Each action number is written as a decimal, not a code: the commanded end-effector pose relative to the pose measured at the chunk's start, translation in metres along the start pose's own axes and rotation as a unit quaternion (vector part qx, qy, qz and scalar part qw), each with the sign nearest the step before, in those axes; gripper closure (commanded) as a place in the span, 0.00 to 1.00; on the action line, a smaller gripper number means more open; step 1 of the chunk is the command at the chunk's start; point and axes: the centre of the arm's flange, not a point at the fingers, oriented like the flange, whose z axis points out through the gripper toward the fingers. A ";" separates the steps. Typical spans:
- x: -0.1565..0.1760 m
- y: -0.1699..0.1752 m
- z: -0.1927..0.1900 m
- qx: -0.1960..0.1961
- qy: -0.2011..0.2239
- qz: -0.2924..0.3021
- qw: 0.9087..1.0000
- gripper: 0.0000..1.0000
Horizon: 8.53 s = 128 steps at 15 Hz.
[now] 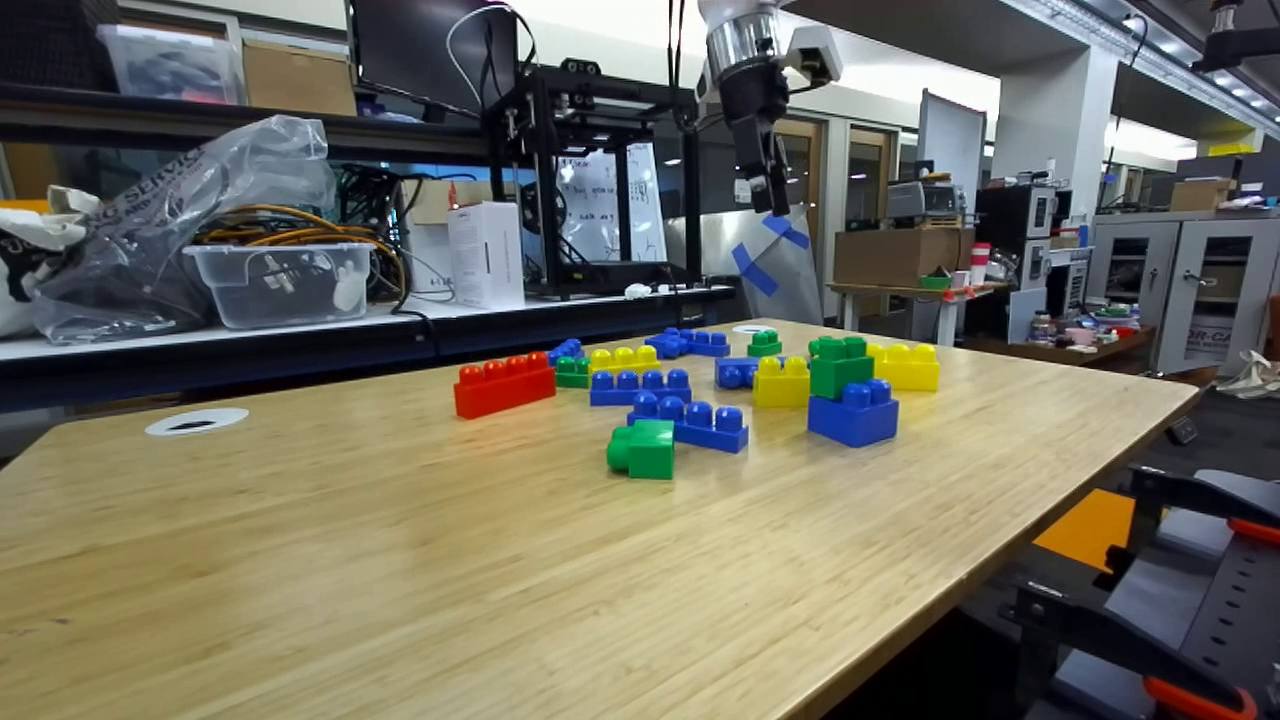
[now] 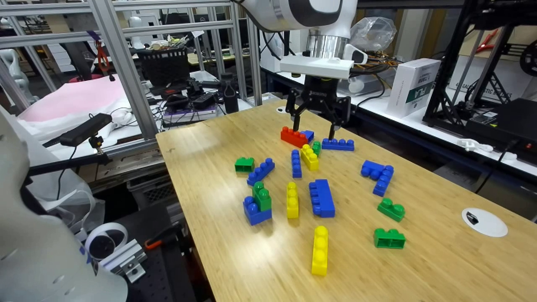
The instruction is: Stack two blue building blocks together
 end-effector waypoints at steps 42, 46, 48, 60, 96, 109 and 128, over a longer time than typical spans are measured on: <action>0.160 -0.079 0.139 0.011 0.034 -0.259 0.965 0.00; 0.156 -0.089 0.144 0.018 0.026 -0.257 0.966 0.00; 0.150 -0.096 0.144 0.018 0.025 -0.253 0.967 0.00; 0.141 -0.107 0.153 0.017 0.022 -0.262 0.965 0.00; 0.152 -0.095 0.181 -0.016 0.050 -0.277 0.959 0.00; 0.153 -0.089 0.187 -0.039 0.061 -0.281 0.957 0.68; 0.086 -0.135 0.110 -0.027 0.090 -0.176 0.980 0.90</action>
